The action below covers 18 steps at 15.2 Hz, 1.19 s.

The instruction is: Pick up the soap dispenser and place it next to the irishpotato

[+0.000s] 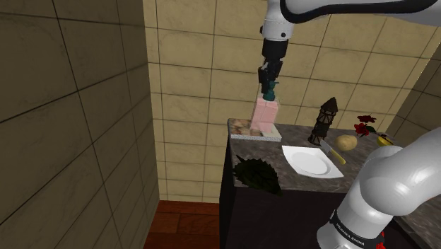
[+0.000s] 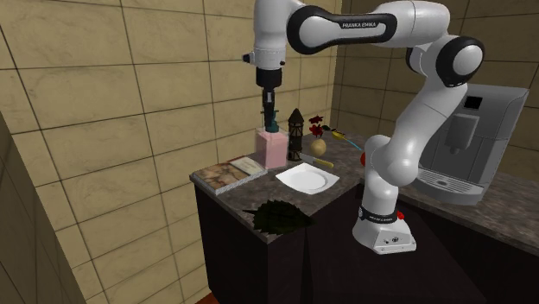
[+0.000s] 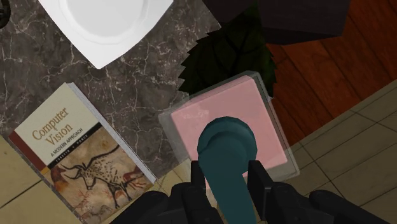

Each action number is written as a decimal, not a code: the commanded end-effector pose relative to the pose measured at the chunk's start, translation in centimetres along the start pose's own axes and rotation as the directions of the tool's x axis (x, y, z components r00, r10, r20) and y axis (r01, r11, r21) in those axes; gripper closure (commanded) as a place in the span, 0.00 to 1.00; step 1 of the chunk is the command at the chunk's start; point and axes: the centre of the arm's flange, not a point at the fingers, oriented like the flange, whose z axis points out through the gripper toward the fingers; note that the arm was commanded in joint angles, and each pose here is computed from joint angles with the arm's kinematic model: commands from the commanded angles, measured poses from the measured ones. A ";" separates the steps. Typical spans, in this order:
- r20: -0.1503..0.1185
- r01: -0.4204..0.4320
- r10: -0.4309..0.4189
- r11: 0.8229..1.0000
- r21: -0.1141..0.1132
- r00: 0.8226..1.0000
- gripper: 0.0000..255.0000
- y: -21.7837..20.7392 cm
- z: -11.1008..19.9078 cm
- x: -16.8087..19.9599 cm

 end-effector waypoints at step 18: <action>0.000 0.000 0.000 1.000 0.000 1.000 1.00 12.2 -1.9 -10.5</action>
